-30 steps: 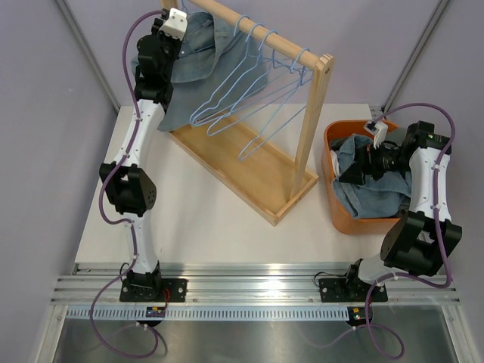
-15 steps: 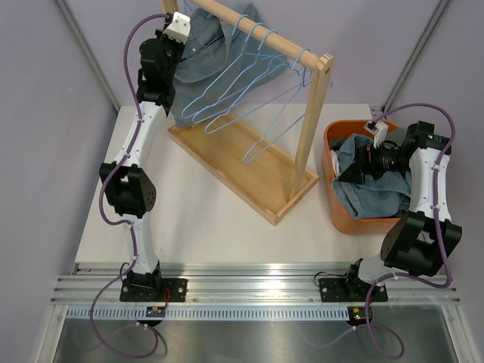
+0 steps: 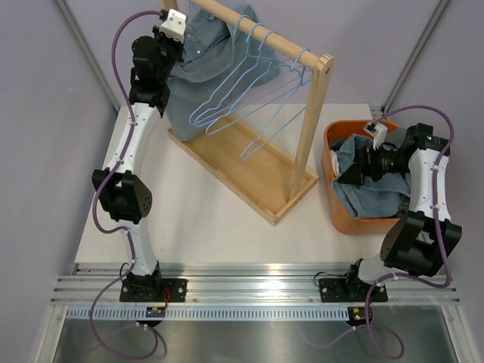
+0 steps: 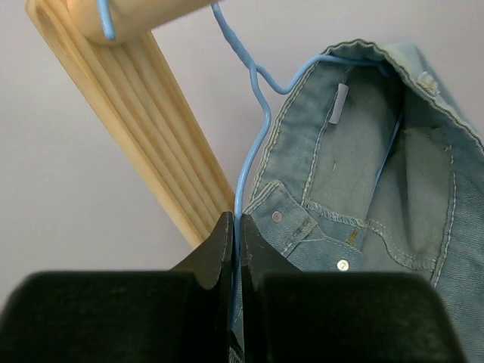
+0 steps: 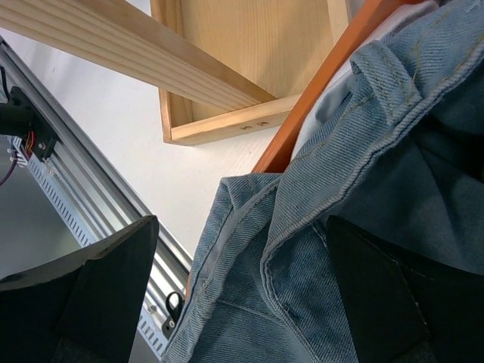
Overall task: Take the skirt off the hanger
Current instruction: Pick up the hanger from the clothesline.
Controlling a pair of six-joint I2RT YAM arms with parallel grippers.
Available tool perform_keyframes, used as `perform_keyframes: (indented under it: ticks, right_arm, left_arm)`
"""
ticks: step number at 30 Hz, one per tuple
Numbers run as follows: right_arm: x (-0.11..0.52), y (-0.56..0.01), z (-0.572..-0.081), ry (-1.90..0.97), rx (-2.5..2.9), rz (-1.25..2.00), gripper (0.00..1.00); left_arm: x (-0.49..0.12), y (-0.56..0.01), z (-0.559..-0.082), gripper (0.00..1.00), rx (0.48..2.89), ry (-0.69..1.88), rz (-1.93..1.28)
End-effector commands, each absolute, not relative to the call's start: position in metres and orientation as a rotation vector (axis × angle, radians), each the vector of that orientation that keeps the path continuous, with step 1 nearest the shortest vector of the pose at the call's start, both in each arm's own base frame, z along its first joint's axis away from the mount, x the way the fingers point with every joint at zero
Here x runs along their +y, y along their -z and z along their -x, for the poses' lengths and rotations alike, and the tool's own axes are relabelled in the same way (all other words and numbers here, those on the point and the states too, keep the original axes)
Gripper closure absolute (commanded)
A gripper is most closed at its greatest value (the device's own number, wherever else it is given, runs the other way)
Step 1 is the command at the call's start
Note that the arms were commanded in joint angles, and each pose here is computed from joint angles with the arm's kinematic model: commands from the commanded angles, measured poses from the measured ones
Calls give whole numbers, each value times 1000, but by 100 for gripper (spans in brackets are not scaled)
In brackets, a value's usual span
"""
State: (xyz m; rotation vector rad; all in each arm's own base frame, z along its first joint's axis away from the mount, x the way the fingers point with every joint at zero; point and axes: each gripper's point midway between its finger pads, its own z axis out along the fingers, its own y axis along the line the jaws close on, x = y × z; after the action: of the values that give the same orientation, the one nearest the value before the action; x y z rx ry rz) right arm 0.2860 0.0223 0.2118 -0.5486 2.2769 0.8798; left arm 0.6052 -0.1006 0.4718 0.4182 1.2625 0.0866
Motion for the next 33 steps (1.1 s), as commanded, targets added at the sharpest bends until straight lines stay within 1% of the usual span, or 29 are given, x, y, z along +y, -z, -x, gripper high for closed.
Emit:
perform_keyframes:
  ticks: [1,9,19,33]
  right_arm:
    - [27,-222,-285,-894,2225,541,1]
    - [30,-226,-283,-902,2215,530,1]
    - [33,-227,-277,-908,2208,532,1]
    - [38,-233,-267,-903,2185,542,0]
  left_arm:
    - [-107,-593,-547,100,957,-31,-377]
    - [-127,-605,-534,100,922,31,-433]
    - [-150,-582,-538,100,971,129,-511]
    - [-155,-547,-536,100,1069,157,-586]
